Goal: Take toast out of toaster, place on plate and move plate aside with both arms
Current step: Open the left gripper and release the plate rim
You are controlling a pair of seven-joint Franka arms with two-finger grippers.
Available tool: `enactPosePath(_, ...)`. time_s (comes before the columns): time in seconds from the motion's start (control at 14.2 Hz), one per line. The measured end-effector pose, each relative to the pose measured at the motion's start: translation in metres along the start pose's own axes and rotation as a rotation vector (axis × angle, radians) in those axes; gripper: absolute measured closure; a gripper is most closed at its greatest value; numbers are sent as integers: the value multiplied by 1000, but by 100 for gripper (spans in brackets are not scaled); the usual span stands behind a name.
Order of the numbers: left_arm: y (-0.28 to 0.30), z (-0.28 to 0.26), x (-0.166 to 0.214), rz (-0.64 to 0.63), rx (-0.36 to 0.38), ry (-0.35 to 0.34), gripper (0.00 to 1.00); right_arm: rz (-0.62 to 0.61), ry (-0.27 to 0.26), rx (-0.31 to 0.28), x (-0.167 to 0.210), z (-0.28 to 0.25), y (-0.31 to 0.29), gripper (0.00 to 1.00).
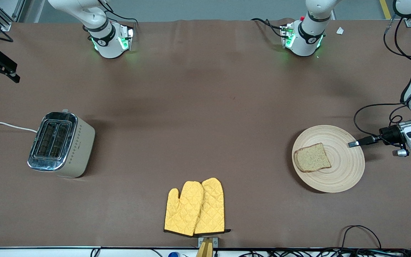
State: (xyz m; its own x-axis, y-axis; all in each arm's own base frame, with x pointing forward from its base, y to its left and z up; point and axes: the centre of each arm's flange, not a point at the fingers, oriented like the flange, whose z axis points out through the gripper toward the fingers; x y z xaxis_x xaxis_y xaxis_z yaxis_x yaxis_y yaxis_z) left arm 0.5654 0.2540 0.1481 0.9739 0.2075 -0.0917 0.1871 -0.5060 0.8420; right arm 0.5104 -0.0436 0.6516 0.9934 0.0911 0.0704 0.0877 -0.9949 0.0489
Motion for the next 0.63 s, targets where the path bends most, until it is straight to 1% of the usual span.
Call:
enactPosePath(0.14, -4, -3, -2, -6, -5, 3, 90, -4, -8, -16, 12, 5, -6, 0)
enactPosePath(0.28, -5, -4, -2, -7, -3, 4, 90, -8, -20, -20, 23, 6, -10, 0)
enactPosePath(0.42, -6, -6, -2, -7, -2, 6, 87, -2, -15, -23, 33, -6, -7, 0)
enactPosePath(0.49, -7, -7, -2, -8, -1, 7, 80, 0, -10, -24, 36, -12, -5, 0)
enactPosePath(0.56, -7, -8, -2, -8, -1, 8, 68, 1, -6, -25, 38, -16, -5, 0)
enactPosePath(0.63, -6, -10, -1, -3, 3, 9, 59, 1, -3, -22, 39, -17, -5, 0)
